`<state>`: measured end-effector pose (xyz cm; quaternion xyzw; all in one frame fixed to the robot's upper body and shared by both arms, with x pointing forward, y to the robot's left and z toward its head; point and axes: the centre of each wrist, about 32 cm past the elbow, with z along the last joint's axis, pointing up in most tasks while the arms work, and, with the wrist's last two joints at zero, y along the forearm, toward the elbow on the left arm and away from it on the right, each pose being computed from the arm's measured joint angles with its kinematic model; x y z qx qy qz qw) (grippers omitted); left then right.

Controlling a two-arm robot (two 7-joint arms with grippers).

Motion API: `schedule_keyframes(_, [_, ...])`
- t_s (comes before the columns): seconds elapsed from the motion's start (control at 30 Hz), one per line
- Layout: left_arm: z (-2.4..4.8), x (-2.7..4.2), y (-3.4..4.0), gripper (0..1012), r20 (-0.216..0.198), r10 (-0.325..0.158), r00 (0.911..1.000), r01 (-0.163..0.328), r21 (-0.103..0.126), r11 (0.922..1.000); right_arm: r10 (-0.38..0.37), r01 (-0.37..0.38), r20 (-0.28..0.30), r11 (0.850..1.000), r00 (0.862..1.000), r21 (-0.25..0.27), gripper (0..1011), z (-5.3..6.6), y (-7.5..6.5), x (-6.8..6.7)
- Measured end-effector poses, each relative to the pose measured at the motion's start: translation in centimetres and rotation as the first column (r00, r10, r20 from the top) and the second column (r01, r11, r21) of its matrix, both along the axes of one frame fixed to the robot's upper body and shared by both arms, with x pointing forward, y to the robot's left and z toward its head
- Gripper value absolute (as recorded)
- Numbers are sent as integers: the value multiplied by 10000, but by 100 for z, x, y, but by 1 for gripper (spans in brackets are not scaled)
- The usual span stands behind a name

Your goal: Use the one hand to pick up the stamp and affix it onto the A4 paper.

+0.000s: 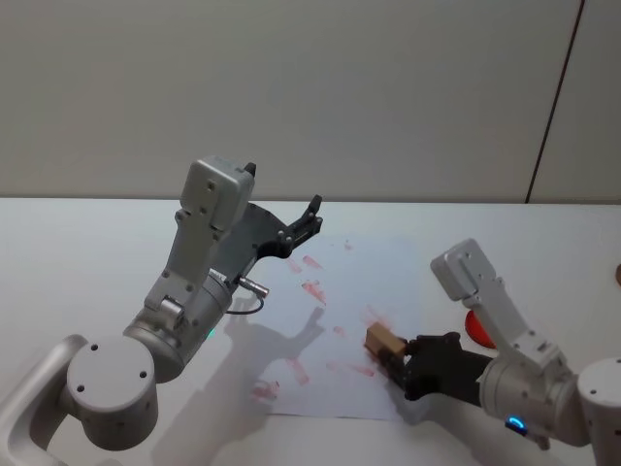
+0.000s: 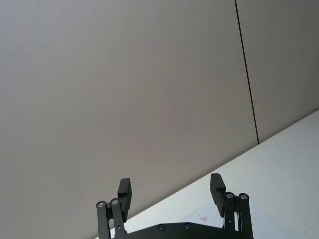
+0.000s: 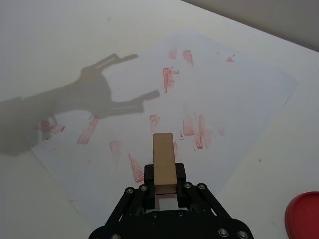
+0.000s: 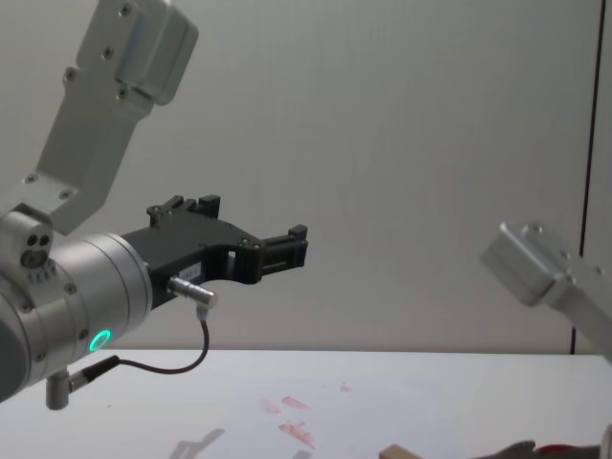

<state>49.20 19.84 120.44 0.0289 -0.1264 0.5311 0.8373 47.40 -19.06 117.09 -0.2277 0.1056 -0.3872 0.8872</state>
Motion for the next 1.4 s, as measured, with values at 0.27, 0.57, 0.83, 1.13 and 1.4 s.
schedule_keyframes(0.27, [0, 0, 0, 1003, 0, 0, 10000, 0, 0, 10000, -38, 35, -256, 9999, 9997, -96, 219, -68, 30, -21])
schedule_keyframes(0.57, [0, 0, 0, 1003, 0, 0, 10000, 0, 0, 10000, -68, 54, -385, 9993, 9992, -361, 219, -102, 45, -23])
schedule_keyframes(0.83, [0, 0, 0, 1003, 0, 0, 10000, 0, 0, 10000, -69, 44, -443, 9984, 9990, -556, 219, -130, 46, -20])
schedule_keyframes(1.13, [0, 0, 0, 1003, 0, 0, 10000, 0, 0, 10000, -233, 227, -142, 9988, 9996, -434, 219, -106, 36, 3])
schedule_keyframes(1.4, [0, 0, 0, 1003, 0, 0, 10000, 0, 0, 10000, -519, 509, 404, 9984, 9978, 249, 219, 92, 17, 43])
